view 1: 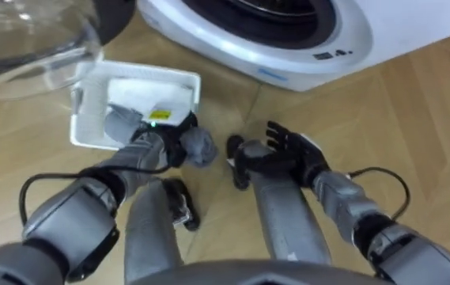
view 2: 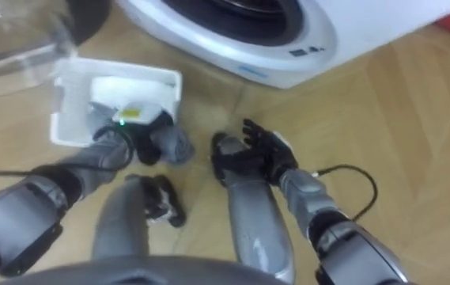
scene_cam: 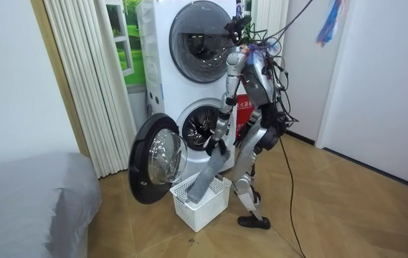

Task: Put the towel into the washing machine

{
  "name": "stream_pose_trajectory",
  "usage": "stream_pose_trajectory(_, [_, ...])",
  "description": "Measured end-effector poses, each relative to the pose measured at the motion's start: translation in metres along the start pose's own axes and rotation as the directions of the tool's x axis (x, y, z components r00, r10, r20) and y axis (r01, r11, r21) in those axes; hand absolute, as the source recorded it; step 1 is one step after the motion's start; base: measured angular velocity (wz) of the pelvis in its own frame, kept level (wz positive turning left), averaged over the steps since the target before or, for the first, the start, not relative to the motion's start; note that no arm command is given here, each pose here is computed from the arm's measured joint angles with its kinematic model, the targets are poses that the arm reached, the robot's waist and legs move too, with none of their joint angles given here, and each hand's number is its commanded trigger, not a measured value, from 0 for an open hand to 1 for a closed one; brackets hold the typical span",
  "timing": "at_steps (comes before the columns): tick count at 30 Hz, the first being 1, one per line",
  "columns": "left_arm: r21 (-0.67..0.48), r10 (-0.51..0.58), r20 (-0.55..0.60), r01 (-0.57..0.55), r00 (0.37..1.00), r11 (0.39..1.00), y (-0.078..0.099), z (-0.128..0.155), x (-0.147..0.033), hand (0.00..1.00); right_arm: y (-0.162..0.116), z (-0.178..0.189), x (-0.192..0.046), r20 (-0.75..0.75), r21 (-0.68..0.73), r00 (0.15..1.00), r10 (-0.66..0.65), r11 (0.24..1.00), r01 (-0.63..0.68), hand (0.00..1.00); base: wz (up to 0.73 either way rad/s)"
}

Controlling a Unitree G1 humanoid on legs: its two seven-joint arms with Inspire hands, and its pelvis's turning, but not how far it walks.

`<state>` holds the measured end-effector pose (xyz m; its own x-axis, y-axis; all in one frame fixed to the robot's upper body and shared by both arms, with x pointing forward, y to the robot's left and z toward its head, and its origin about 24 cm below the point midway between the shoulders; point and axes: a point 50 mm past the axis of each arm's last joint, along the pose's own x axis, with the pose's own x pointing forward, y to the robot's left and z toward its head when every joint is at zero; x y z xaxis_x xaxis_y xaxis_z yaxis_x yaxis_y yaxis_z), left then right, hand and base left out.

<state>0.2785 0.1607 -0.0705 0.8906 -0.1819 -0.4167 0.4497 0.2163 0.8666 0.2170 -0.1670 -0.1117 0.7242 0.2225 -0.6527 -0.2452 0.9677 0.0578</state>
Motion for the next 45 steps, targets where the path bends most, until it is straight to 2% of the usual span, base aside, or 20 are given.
stream_pose_trajectory(4, [-0.15, 0.137, -0.031, -0.14, 0.99, 0.979, 0.02, -0.002, 0.003, 1.0, -0.002, 0.01, 0.003, 0.028, -0.006, 1.0, -0.005, 1.0, 0.006, 0.0, 0.23])
stream_pose_trajectory(6, [-0.262, 0.203, -0.049, -0.209, 0.978, 0.942, 0.031, 0.002, 0.006, 1.0, -0.002, 0.016, 0.005, 0.046, -0.028, 0.999, -0.002, 1.0, 0.004, 0.0, 0.17])
stream_pose_trajectory(10, [-0.406, 0.254, -0.033, -0.245, 0.967, 0.88, 0.04, 0.015, 0.008, 1.0, -0.002, 0.019, 0.006, 0.042, -0.078, 0.999, 0.004, 0.997, -0.001, 0.0, 0.14])
stream_pose_trajectory(13, [-0.531, 0.238, -0.026, -0.215, 0.971, 0.82, 0.035, 0.022, 0.005, 1.0, -0.001, 0.019, 0.007, 0.037, -0.095, 0.999, 0.006, 0.995, -0.002, 0.0, 0.16])
stream_pose_trajectory(15, [-0.654, 0.185, -0.016, -0.15, 0.983, 0.742, 0.027, 0.03, 0.005, 1.0, 0.0, 0.016, 0.006, 0.028, -0.102, 0.999, 0.018, 0.995, -0.016, 0.0, 0.08])
stream_pose_trajectory(17, [-0.723, 0.139, 0.007, -0.09, 0.99, 0.685, 0.02, 0.036, 0.004, 1.0, 0.001, 0.017, 0.007, 0.028, -0.101, 0.999, 0.025, 0.995, -0.022, 0.0, 0.02])
stream_pose_trajectory(19, [-0.809, 0.092, 0.032, -0.028, 0.995, 0.587, 0.011, 0.04, 0.0, 1.0, 0.004, 0.019, 0.008, 0.032, -0.096, 0.999, 0.038, 0.995, -0.035, 0.0, 0.0])
stream_pose_trajectory(20, [-0.858, 0.065, 0.052, 0.011, 0.997, 0.514, 0.005, 0.042, -0.003, 1.0, 0.005, 0.019, 0.008, 0.034, -0.093, 0.998, 0.046, 0.995, -0.043, 0.0, 0.0])
stream_pose_trajectory(21, [-0.875, 0.052, 0.066, 0.032, 0.996, 0.483, 0.002, 0.043, -0.004, 1.0, 0.006, 0.019, 0.008, 0.033, -0.094, 0.998, 0.048, 0.995, -0.045, 0.0, 0.0])
stream_pose_trajectory(24, [-0.937, 0.018, 0.208, 0.194, 0.978, 0.289, -0.005, 0.056, -0.012, 1.0, 0.006, 0.02, 0.008, 0.037, -0.1, 0.998, 0.058, 0.994, -0.054, 0.0, 0.07])
stream_pose_trajectory(25, [-0.942, 0.013, 0.229, 0.218, 0.973, 0.256, -0.006, 0.057, -0.012, 1.0, 0.007, 0.019, 0.008, 0.035, -0.098, 0.998, 0.06, 0.994, -0.057, 0.0, 0.1])
stream_pose_trajectory(27, [-0.954, 0.006, 0.282, 0.28, 0.959, 0.103, -0.013, 0.059, -0.017, 1.0, 0.014, 0.014, 0.009, 0.017, -0.071, 0.996, 0.086, 0.994, -0.085, 0.0, 0.07])
stream_pose_trajectory(29, [-0.947, 0.002, 0.321, 0.321, 0.947, 0.019, -0.018, 0.062, -0.02, 1.0, 0.015, 0.012, 0.008, 0.014, -0.042, 0.995, 0.097, 0.994, -0.096, 0.0, 0.14])
stream_pose_trajectory(32, [-0.927, -0.015, 0.374, 0.373, 0.927, -0.039, -0.022, 0.065, -0.022, 1.0, 0.013, 0.009, 0.007, 0.01, -0.022, 0.993, 0.117, 0.993, -0.117, 0.0, 0.1])
stream_pose_trajectory(37, [-0.915, -0.027, 0.391, 0.386, 0.92, -0.118, -0.024, 0.063, -0.023, 1.0, 0.014, 0.007, 0.006, 0.006, -0.009, 0.991, 0.134, 0.991, -0.134, 0.0, 0.04])
stream_pose_trajectory(38, [-0.912, -0.026, 0.39, 0.382, 0.921, -0.148, -0.024, 0.061, -0.023, 1.0, 0.014, 0.006, 0.006, 0.001, -0.006, 0.991, 0.136, 0.991, -0.136, 0.05, 0.0])
stream_pose_trajectory(39, [-0.91, -0.024, 0.389, 0.38, 0.921, -0.165, -0.024, 0.061, -0.023, 1.0, 0.013, 0.006, 0.006, -0.002, -0.004, 0.991, 0.136, 0.991, -0.136, 0.89, 0.0])
stream_pose_trajectory(40, [-0.905, -0.021, 0.392, 0.382, 0.92, -0.189, -0.022, 0.062, -0.023, 1.0, 0.013, 0.006, 0.005, -0.007, -0.001, 0.991, 0.136, 0.991, -0.136, 1.0, 0.04])
stream_pose_trajectory(42, [-0.888, -0.002, 0.411, 0.4, 0.912, -0.229, -0.017, 0.067, -0.023, 1.0, 0.012, 0.004, 0.005, -0.017, 0.003, 0.991, 0.136, 0.991, -0.136, 1.0, 0.02])
stream_pose_trajectory(45, [-0.872, 0.034, 0.434, 0.429, 0.9, -0.235, -0.009, 0.074, -0.022, 1.0, 0.012, 0.006, 0.006, -0.014, 0.002, 0.991, 0.137, 0.991, -0.137, 1.0, 0.04])
